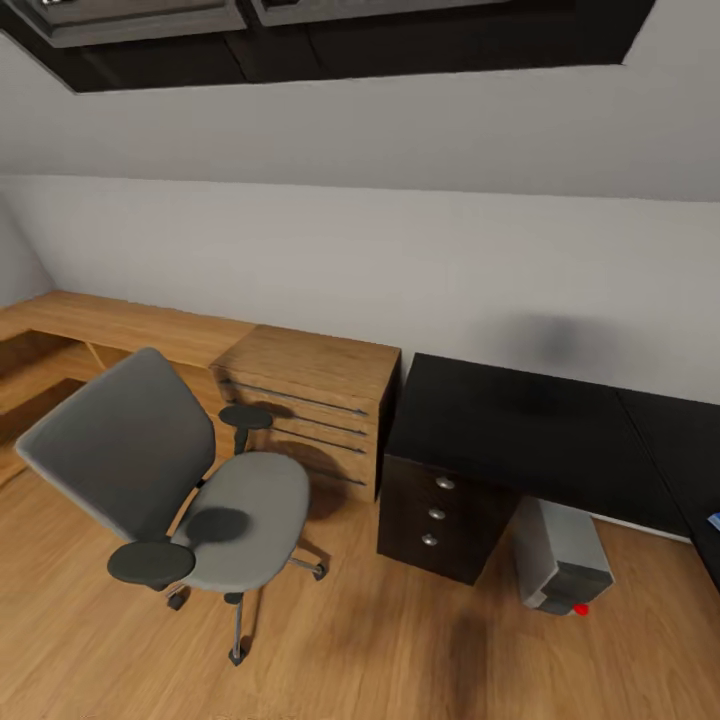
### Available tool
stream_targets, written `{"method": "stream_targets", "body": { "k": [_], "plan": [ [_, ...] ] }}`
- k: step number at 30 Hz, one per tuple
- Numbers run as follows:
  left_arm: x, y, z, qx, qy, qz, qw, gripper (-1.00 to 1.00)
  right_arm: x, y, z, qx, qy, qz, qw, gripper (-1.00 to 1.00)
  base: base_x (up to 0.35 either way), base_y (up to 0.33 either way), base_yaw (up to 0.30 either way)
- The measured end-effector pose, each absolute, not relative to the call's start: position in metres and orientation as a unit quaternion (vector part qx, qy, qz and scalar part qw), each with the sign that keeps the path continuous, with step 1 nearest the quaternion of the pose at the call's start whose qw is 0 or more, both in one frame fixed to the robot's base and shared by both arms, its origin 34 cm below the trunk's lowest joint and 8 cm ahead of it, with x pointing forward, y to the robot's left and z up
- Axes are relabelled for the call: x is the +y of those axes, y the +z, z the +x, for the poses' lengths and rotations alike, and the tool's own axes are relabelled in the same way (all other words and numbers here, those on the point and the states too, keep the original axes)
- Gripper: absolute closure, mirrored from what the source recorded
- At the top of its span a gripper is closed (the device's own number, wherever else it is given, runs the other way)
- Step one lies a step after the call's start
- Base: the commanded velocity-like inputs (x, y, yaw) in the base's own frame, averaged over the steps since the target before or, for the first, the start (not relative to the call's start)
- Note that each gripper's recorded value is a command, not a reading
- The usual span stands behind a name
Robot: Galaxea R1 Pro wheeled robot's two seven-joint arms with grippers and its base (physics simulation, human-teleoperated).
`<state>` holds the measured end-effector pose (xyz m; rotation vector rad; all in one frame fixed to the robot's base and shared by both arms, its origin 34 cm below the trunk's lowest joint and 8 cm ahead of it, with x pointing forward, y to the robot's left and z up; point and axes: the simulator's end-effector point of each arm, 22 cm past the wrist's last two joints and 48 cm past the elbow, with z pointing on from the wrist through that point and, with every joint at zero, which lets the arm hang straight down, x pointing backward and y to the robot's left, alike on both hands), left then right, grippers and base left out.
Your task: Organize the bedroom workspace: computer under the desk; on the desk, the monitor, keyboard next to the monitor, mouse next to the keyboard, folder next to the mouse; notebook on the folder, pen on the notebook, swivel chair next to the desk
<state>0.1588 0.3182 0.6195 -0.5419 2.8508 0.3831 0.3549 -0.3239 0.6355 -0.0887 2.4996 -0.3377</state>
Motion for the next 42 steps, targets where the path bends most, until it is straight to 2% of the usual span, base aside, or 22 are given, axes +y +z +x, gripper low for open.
{"method": "stream_targets", "body": {
  "k": [18, 32, 42],
  "plan": [
    [0.333, 0.634, 0.148, 0.968, 0.14, -0.18, 0.103, -1.0, -0.337, 0.651, 0.34, 0.94, -0.14, -0.038, 0.309, -1.0, 0.0, 0.0, 0.277],
    [0.333, 0.637, 0.137, 0.969, 0.143, -0.178, 0.097, -1.0, -0.319, 0.673, 0.266, 0.926, -0.126, -0.041, 0.353, -1.0, 0.0, 0.0, 0.275],
    [0.34, 0.645, 0.148, 0.96, 0.151, -0.175, 0.157, -1.0, -0.299, 0.689, 0.244, 0.913, -0.089, -0.064, 0.392, -1.0, 0.0, 0.0, 0.262]
  ]
}}
